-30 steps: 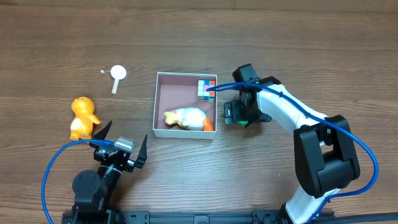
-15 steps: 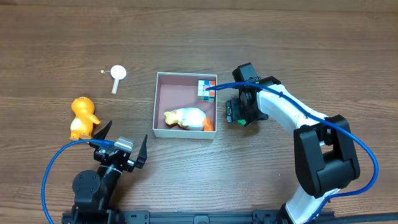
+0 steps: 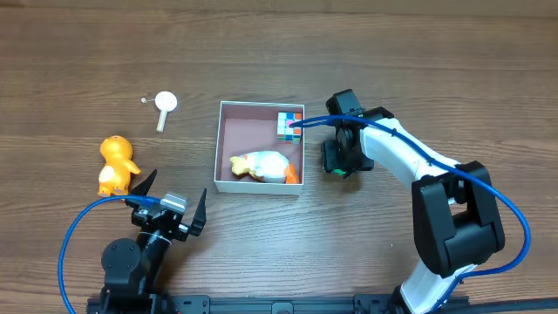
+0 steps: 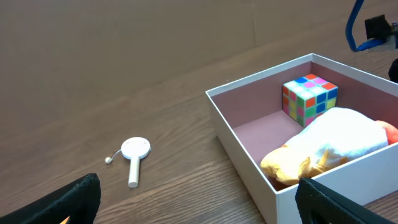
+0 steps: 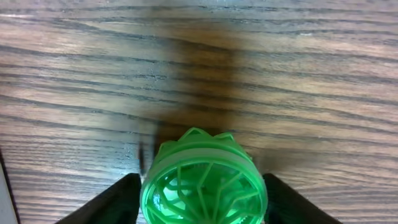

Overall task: Pack container
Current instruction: 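Place the green toy into the box beside the cube and release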

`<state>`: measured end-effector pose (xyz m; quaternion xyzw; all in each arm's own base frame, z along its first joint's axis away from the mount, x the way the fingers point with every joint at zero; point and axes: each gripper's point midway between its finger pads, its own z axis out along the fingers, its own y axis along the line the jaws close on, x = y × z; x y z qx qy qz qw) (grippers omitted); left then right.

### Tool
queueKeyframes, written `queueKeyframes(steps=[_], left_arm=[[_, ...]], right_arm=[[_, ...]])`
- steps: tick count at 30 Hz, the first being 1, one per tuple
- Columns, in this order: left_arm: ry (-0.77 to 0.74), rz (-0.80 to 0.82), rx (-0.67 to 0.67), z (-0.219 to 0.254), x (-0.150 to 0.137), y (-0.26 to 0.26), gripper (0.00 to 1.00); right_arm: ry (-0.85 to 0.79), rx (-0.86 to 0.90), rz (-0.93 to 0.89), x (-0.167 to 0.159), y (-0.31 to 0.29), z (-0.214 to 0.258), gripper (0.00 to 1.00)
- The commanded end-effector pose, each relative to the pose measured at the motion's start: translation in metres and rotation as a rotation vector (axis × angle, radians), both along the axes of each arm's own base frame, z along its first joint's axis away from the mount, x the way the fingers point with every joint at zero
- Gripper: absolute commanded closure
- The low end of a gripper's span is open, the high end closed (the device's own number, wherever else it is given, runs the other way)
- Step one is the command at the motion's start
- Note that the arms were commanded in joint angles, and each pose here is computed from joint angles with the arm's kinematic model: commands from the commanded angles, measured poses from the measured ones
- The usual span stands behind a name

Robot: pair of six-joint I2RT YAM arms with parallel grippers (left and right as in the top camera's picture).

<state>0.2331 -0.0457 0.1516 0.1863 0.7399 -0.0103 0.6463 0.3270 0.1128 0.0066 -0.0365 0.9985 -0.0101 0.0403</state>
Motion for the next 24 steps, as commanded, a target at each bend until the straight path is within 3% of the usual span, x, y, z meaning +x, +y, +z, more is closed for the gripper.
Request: queueKeyframes(steps=[1, 3, 10, 14, 18, 24], left_arm=[[-0.008, 0.008, 0.014, 0.0, 0.0, 0.002, 0.0], [-0.008, 0.008, 0.014, 0.0, 0.0, 0.002, 0.0], [-0.008, 0.008, 0.014, 0.0, 0.0, 0.002, 0.0], [-0.008, 0.008, 0.014, 0.0, 0.0, 0.002, 0.0], [-0.008, 0.008, 0.014, 0.0, 0.0, 0.002, 0.0], [-0.008, 0.008, 0.014, 0.0, 0.0, 0.002, 0.0]], right_arm=[[-0.018, -0.007, -0.003, 0.001, 0.0, 0.004, 0.42], [-0.018, -0.007, -0.003, 0.001, 0.0, 0.004, 0.47], [-0.063, 0.009, 0.001, 0.02, 0.007, 0.023, 0.46], [-0.142, -0.049, -0.004, 0.049, 0.003, 0.075, 0.46], [-0.216, -0.001, 0.026, 0.07, 0.018, 0.13, 0.46], [-0.225, 0.123, 0.186, 0.05, 0.093, 0.145, 0.46]])
